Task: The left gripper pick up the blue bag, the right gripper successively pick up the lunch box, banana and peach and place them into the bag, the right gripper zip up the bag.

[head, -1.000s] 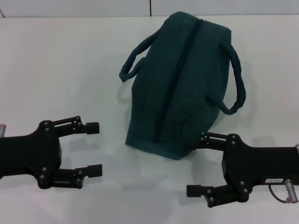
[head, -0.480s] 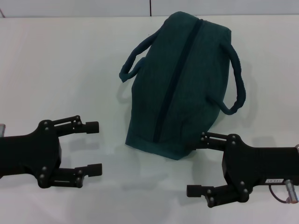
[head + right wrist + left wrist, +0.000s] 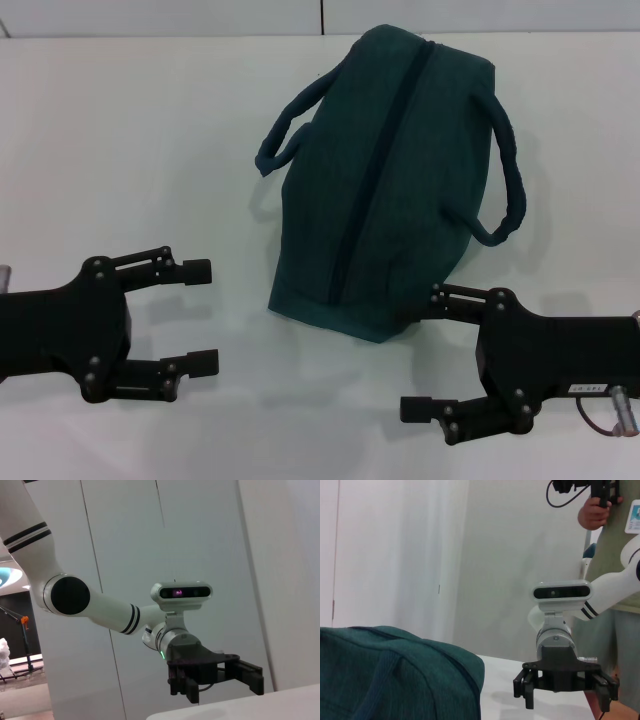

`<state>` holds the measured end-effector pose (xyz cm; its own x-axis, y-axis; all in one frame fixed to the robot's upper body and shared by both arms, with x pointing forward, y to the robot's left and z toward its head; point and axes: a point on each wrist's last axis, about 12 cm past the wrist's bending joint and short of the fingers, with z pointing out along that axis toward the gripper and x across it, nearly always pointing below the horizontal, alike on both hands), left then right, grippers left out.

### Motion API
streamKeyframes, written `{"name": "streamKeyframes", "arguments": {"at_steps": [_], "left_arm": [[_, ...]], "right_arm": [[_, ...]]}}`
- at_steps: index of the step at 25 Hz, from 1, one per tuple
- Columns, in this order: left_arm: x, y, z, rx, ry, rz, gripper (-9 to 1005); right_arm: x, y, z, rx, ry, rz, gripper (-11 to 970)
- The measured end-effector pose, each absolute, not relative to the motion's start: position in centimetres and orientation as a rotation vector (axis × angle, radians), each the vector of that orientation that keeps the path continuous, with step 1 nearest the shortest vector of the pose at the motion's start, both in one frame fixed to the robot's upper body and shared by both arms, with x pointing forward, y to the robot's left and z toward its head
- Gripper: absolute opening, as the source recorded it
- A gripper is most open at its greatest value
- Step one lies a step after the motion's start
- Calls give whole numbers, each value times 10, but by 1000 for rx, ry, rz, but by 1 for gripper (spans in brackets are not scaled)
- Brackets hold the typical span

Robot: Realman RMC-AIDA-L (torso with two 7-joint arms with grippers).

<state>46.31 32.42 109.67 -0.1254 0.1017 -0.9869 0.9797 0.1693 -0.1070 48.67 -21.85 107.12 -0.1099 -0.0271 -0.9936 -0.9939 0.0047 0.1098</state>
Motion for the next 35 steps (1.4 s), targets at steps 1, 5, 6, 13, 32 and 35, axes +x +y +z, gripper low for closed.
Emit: {"name": "streamKeyframes", "arguments": {"at_steps": [1,5,6,13,32,35], "left_arm": [[463,324,1097,1109,1451,-1115,863],[463,324,1097,1108,1451,-1114,863],[463,324,1096,1108,1452,-1114,863],[463,326,1096,1097,1452,-1107,863],[464,324,1097,1098,1451,-1108,863],[464,324,1097,1097,1451,-1110,863]], "right_arm": [[487,-219,1071,-1173,1312,1275,877],[487,-218,1071,-1173,1311,1275,877],[487,-218,1071,-1173,1311,1275,877],[487,-218,1071,-1173,1310,1276,877],[486,-218,1071,-1170,1313,1277,877],[486,-218,1071,-1170,1312,1278,877]]}}
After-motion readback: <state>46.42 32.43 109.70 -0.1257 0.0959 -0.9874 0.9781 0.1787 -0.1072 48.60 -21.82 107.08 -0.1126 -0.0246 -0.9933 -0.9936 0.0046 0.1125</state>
